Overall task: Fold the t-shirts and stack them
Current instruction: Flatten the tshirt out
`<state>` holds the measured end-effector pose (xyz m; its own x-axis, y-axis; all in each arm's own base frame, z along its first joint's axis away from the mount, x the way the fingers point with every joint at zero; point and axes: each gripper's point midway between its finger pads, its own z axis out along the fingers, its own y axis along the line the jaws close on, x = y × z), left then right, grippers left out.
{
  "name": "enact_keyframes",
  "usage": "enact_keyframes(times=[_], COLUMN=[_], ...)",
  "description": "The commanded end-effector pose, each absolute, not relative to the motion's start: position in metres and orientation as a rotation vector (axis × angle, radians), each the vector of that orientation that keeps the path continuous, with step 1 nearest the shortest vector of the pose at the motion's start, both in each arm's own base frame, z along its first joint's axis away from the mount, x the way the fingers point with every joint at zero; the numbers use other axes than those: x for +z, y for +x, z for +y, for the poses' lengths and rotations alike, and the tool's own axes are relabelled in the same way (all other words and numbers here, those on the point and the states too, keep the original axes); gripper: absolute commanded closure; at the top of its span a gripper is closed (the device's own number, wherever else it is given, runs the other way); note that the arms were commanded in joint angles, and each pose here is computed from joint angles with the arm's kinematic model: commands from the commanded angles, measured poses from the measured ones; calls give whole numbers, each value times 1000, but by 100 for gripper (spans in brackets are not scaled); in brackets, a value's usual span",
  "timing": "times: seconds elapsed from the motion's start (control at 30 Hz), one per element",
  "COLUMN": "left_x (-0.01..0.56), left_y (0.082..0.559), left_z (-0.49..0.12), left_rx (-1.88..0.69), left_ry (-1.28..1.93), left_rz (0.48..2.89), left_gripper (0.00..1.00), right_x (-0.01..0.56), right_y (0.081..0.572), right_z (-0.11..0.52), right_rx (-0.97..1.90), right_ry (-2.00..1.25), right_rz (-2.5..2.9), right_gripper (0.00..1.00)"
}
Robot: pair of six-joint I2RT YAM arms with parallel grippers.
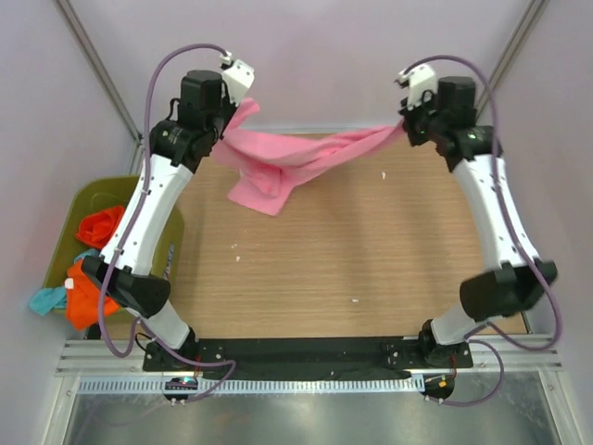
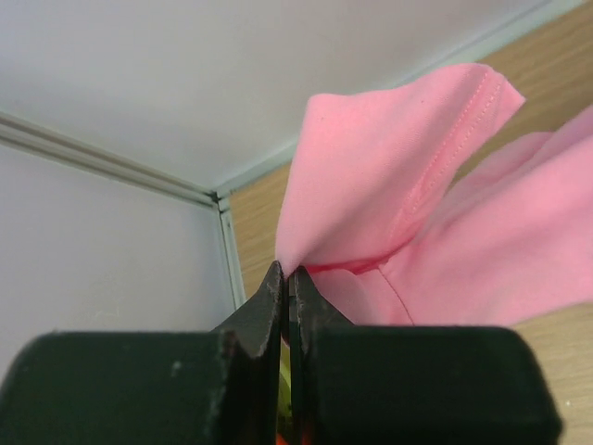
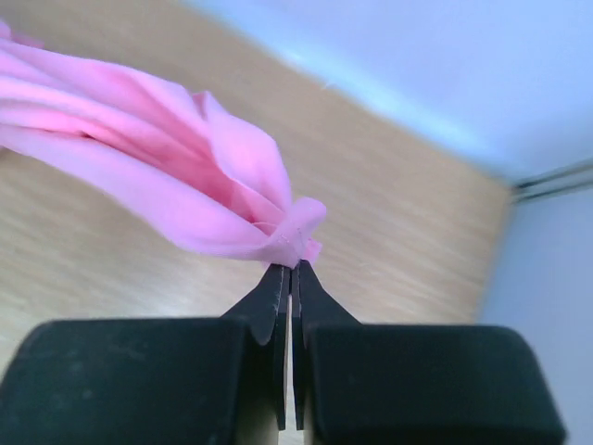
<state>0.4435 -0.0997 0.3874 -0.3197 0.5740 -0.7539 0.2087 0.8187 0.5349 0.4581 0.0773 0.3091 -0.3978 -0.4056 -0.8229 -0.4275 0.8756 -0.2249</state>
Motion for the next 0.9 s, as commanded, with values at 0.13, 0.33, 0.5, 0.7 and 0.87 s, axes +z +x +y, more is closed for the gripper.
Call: enact_keyframes(times=[0.13, 0.33, 0.5, 0.7, 0.87], left_x=[477, 467, 438, 359, 317], left_y=[430, 413, 393, 358, 338], left_z=[-100, -110, -126, -126, -123], left_rx=[398, 338, 262, 150, 106], left_ry=[517, 584, 674, 707, 702], left_rz=[1675, 1691, 1754, 1970, 2077], left_gripper=[100, 100, 100, 100, 100], right_x=[418, 378, 341, 274, 278], right_y=[388, 354, 321, 277, 319], right_z=[47, 38, 47, 73, 72], right_rx=[-179, -158, -48, 192, 145], right_ry=[-509, -465, -488, -603, -515], right_rz=[1698, 1827, 1941, 2170, 2115], right_gripper=[99, 99, 99, 48, 16])
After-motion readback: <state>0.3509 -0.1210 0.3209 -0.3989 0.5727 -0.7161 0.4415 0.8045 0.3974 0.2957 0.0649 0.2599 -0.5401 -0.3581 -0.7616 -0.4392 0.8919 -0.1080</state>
